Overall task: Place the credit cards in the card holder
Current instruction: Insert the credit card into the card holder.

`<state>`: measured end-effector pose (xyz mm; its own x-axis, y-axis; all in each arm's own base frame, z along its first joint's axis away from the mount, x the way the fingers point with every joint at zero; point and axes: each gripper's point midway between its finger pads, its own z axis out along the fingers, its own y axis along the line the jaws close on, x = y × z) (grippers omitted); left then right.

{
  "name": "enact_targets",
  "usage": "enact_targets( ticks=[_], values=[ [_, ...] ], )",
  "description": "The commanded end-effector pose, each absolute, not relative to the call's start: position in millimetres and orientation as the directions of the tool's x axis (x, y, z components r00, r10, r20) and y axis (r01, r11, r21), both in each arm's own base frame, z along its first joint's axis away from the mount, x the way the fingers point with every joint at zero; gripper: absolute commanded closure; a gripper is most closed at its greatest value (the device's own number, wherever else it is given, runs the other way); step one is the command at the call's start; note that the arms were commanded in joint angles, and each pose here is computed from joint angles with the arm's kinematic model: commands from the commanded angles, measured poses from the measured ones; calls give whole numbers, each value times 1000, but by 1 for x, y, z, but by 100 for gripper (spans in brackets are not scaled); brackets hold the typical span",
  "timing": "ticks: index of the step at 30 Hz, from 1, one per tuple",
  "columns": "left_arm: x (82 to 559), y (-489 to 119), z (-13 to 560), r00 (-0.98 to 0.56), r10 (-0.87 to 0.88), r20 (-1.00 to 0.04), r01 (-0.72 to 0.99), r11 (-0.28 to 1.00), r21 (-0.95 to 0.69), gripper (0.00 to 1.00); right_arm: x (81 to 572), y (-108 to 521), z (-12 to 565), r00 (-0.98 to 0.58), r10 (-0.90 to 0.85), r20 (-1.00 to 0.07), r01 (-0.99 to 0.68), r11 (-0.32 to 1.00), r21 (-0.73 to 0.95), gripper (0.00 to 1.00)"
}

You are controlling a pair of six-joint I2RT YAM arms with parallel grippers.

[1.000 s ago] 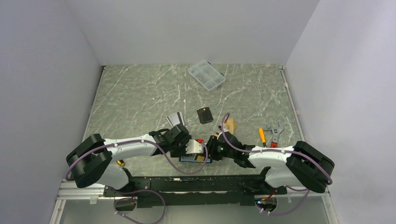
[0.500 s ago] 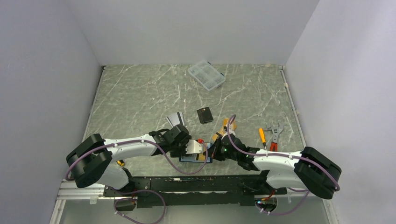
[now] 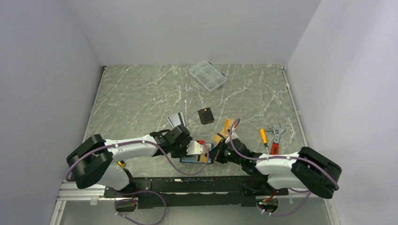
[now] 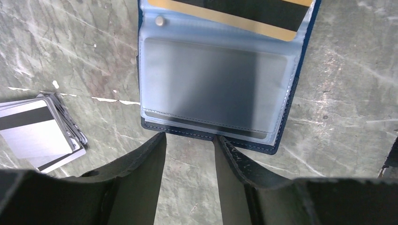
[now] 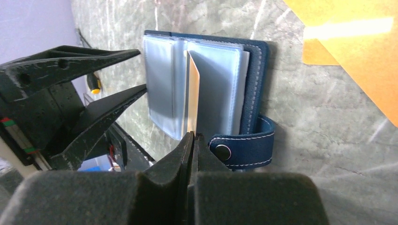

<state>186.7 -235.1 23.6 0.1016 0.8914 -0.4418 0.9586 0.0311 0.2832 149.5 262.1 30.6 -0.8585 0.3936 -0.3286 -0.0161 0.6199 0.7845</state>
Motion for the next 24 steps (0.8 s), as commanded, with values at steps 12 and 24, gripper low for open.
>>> enact_targets(
  ticks=[12,24],
  values=[
    [157,-202,-10,50,951,-305,988,-3,153,54,147,276,34,-860,369,-353,-116,532,839,100],
    [157,-201,-9,57,953,-299,987,-8,163,54,146,275,22,-875,366,-318,-86,529,844,100]
  ],
)
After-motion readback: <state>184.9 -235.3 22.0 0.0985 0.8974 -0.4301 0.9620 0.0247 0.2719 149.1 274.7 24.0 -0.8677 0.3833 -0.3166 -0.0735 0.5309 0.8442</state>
